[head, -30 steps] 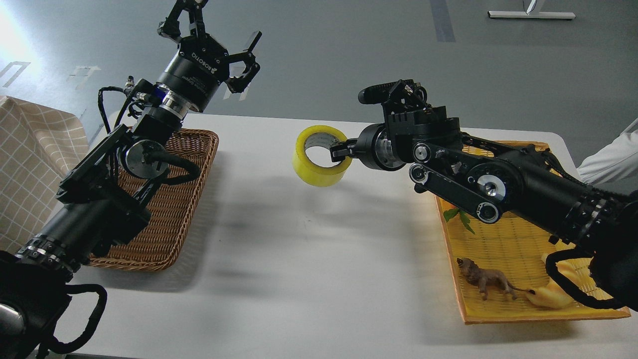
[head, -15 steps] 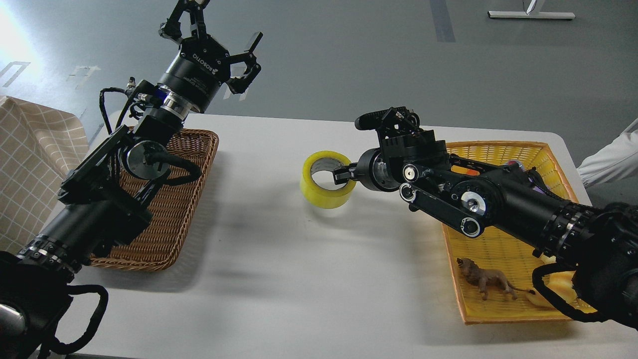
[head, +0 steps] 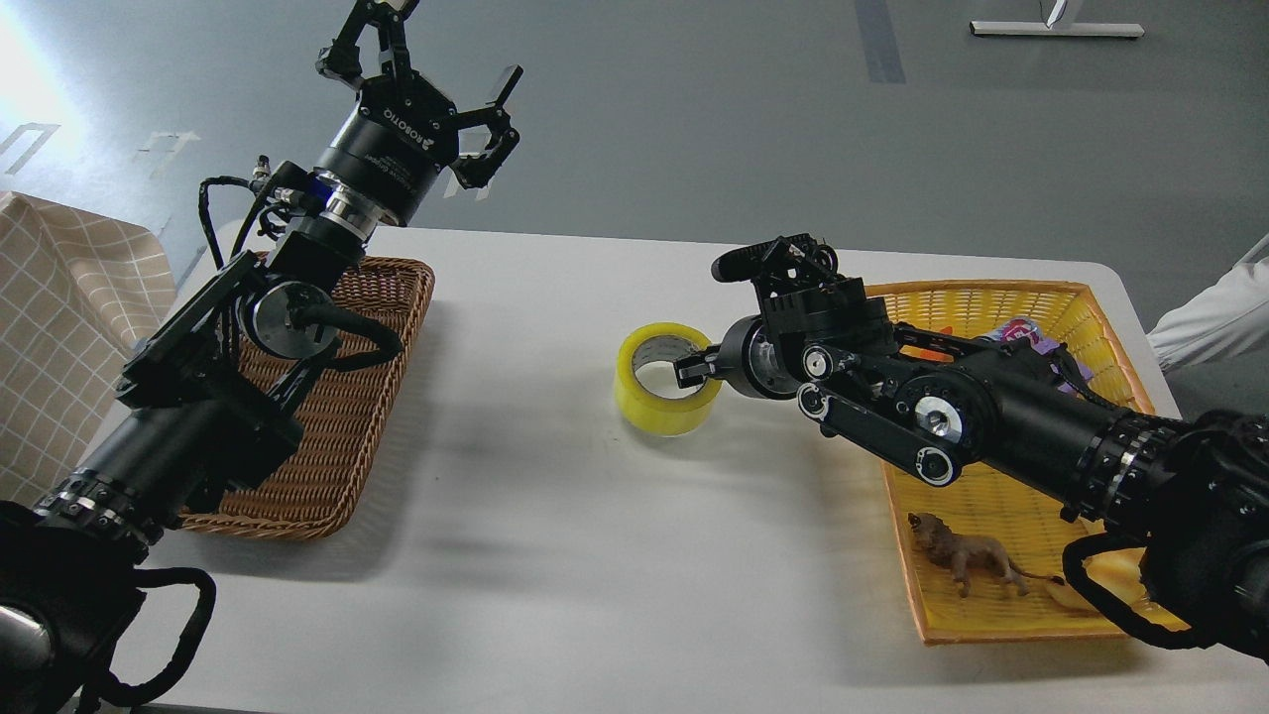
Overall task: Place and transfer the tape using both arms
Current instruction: 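Carry the tape roll toward the left arm and set it on the table, then open the right gripper and withdraw it back over the yellow basket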
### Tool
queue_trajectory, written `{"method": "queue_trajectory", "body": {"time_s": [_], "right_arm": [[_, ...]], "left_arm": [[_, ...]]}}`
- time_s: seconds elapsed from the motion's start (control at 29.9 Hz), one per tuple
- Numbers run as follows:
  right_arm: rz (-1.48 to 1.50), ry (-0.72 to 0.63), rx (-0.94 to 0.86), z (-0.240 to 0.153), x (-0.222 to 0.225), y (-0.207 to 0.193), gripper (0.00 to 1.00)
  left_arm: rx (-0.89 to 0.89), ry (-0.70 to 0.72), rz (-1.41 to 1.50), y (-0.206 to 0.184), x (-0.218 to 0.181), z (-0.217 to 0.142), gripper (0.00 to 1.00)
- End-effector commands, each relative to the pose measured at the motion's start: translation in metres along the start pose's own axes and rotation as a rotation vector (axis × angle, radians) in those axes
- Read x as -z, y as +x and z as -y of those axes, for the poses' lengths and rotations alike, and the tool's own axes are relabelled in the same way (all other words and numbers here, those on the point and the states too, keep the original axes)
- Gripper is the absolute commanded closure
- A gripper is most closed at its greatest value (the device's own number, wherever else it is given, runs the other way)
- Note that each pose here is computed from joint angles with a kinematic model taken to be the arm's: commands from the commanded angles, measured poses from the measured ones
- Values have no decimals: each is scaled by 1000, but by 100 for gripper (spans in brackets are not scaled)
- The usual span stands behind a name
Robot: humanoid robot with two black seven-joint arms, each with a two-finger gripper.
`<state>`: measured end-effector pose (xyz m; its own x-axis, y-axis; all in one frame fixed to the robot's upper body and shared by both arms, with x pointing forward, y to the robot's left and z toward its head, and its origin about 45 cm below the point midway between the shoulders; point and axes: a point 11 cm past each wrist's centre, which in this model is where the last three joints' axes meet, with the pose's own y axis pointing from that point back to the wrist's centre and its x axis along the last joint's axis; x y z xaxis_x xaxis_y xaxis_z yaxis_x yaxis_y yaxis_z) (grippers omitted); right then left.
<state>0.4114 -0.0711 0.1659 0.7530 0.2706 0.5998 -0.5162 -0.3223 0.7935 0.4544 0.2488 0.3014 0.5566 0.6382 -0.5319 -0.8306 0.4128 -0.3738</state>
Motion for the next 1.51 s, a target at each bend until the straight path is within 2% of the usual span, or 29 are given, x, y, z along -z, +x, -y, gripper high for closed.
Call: {"method": "queue_trajectory", "body": {"time_s": [0.0, 0.5, 0.57, 0.7, 0.77, 1.0, 1.07, 1.17, 1.27, 1.34, 1.47], "right_arm": [[3, -3, 7, 2, -2, -4, 99], [15, -6, 25, 6, -4, -13, 90], [18, -5, 27, 6, -4, -15, 82], [19, -3, 28, 6, -4, -15, 77], [23, 2, 26, 6, -3, -14, 68], [26, 3, 24, 5, -3, -13, 59], [27, 6, 23, 5, -2, -13, 50], [28, 9, 20, 4, -1, -12, 45], [44, 20, 5, 2, 0, -5, 35], [58, 38, -22, -4, 4, 7, 22], [81, 49, -40, -7, 5, 14, 12]], "left_arm": [[0, 0, 0, 0, 0, 0, 2], [0, 2, -10, -1, 4, 0, 2], [1, 2, -11, -2, 5, 0, 2], [1, 2, -11, -2, 5, 0, 2], [2, 1, -11, -2, 4, 1, 2], [3, 0, -10, -2, 4, 1, 2], [2, 1, -11, -2, 4, 1, 2], [2, 1, -11, -2, 4, 1, 2], [4, 0, -12, -3, 4, 1, 2], [4, 0, -12, -3, 4, 1, 2], [2, 0, -12, -2, 4, 1, 2]]}}
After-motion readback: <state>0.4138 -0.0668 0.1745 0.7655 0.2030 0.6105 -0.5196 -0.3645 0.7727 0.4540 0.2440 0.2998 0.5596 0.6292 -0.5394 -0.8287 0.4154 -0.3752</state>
